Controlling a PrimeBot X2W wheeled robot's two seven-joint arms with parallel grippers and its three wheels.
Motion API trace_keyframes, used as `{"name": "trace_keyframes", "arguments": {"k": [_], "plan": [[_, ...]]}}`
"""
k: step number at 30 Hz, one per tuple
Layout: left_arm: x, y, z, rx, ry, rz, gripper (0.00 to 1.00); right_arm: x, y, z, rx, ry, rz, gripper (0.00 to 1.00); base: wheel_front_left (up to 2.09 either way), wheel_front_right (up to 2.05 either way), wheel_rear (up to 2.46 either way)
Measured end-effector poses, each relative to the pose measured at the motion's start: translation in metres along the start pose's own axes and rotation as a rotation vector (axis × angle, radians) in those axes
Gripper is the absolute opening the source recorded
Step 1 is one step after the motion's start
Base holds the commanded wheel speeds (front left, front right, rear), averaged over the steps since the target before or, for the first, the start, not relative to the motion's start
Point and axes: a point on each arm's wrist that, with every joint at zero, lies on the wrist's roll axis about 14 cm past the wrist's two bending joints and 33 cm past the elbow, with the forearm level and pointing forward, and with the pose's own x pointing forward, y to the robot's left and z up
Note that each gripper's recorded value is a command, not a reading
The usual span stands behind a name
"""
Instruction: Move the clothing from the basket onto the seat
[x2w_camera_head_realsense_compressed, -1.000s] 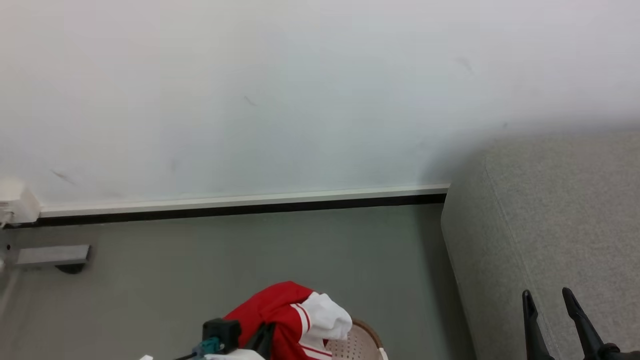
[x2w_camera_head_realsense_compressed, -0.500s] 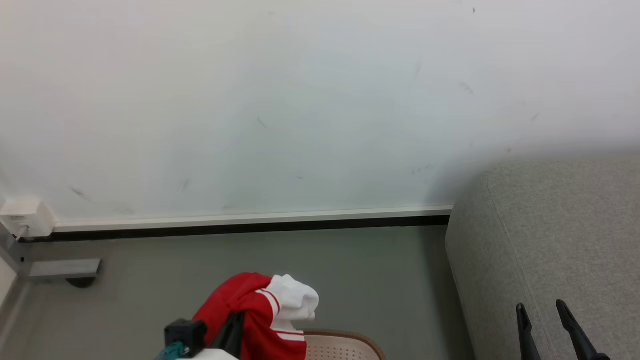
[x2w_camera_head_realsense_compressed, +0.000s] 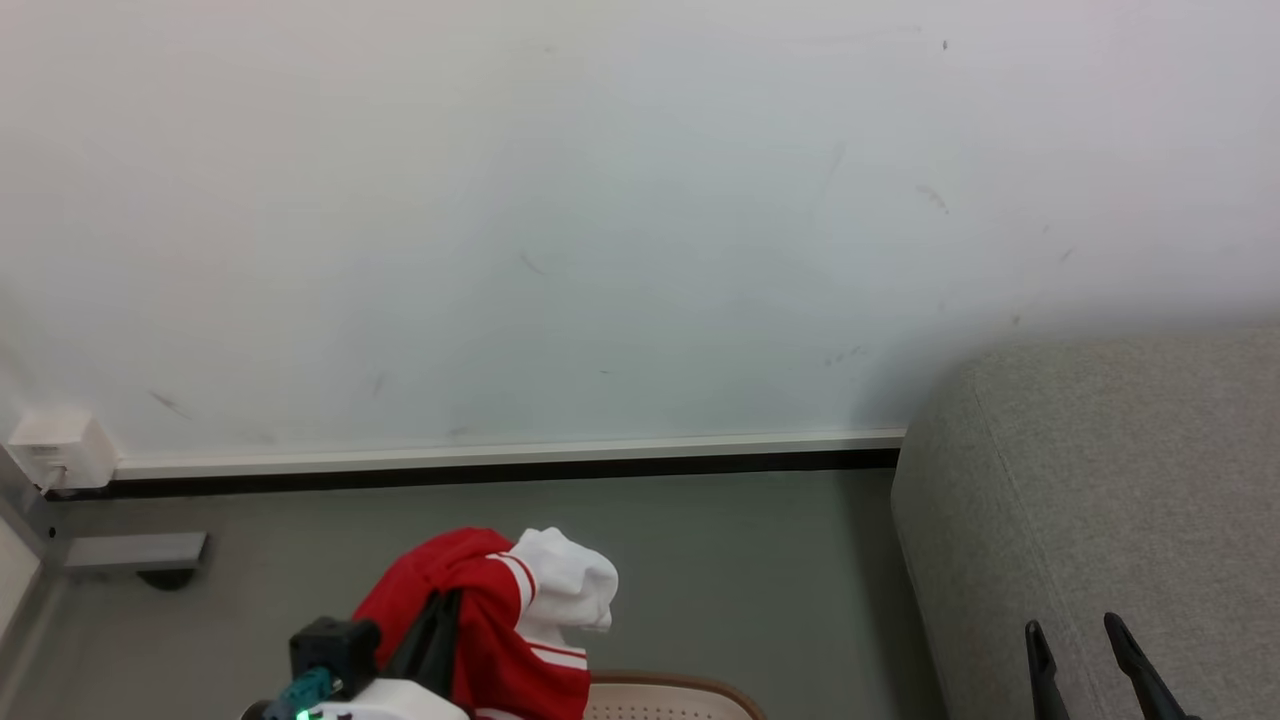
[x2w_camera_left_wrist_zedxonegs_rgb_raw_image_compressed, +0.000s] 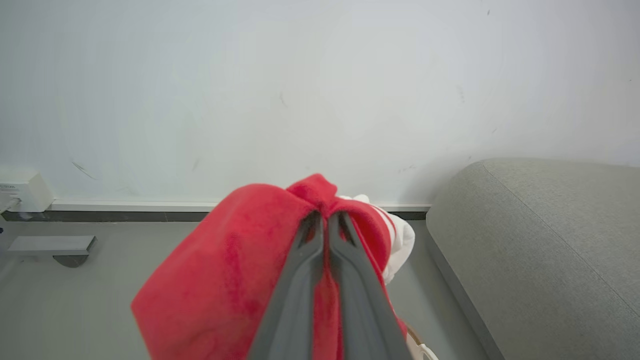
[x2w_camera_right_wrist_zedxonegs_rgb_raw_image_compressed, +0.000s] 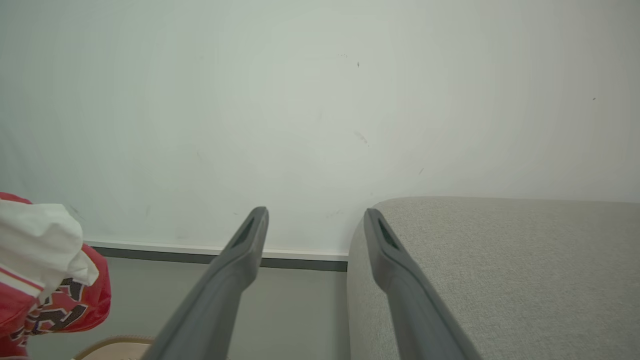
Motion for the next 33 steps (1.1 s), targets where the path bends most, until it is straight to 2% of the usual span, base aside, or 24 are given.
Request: {"name": "trace_keyframes", "arguments": {"k": [8,13,19,28,33], "plan": [[0.001,-0.006,0.01,0.002,-0.02,-0.017,0.0,0.0,0.004,0.0,-0.011,0.002,0.014,1.0,0.0,0.0,0.0],[0.003,-0.017,0.013,0.004,-0.019,-0.062,0.0,0.006,0.025,0.007,-0.041,-0.02,0.095,1.0,0.0,0.0,0.0],[0.003,-0.042,0.019,0.024,-0.002,-0.162,0.0,0.012,0.063,0.018,-0.097,-0.05,0.279,1.0,0.0,0.0,0.0],[-0.001,-0.09,0.034,0.043,-0.01,-0.325,0.0,0.002,0.135,0.021,-0.187,-0.037,0.639,1.0,0.0,0.0,0.0],[-0.007,-0.121,0.037,0.041,-0.008,-0.421,0.0,0.002,0.158,0.026,-0.232,-0.029,0.758,1.0,0.0,0.0,0.0]]}}
